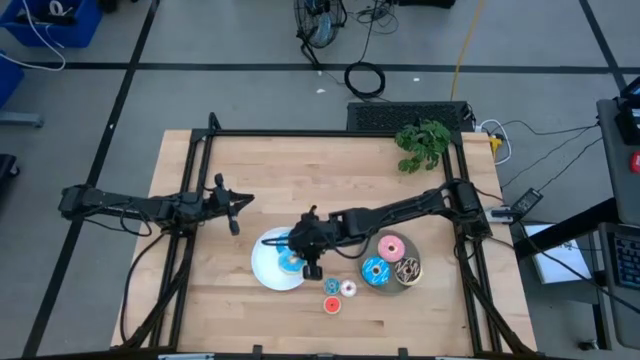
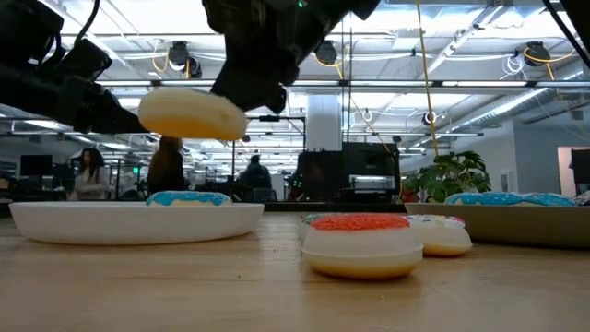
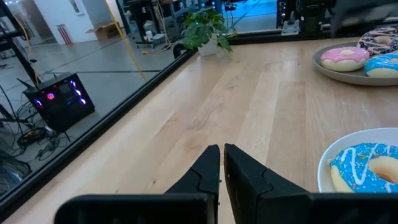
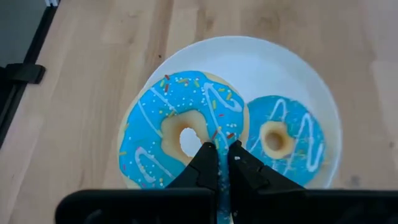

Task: Pick & Place donuts
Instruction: Put the large light blue donut on the white plate

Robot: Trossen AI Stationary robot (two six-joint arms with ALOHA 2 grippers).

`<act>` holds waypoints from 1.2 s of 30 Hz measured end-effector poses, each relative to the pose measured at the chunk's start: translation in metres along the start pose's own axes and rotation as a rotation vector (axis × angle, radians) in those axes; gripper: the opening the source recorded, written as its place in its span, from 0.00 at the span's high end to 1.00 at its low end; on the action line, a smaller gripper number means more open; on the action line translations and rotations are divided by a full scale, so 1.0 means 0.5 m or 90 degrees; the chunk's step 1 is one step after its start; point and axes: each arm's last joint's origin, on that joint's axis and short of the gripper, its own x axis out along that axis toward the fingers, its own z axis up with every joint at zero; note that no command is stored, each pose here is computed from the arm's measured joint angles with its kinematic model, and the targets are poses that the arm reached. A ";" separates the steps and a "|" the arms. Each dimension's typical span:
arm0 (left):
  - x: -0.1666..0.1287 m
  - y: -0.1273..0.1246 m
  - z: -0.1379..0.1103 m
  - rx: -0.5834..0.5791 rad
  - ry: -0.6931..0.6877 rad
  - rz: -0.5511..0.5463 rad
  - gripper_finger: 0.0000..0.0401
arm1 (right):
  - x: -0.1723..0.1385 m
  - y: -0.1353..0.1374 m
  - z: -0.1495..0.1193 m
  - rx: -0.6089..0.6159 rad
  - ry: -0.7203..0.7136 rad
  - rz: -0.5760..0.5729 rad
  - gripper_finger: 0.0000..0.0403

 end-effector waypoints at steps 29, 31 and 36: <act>0.000 0.000 0.000 0.017 0.000 0.001 0.92 | 0.088 -0.010 -0.074 0.045 -0.006 0.006 0.99; 0.000 0.000 0.000 0.017 0.000 0.001 0.92 | 0.082 -0.007 -0.057 0.044 -0.021 0.009 0.99; 0.000 0.000 0.000 0.017 0.000 0.001 0.92 | 0.068 0.004 -0.030 0.044 -0.020 0.046 0.99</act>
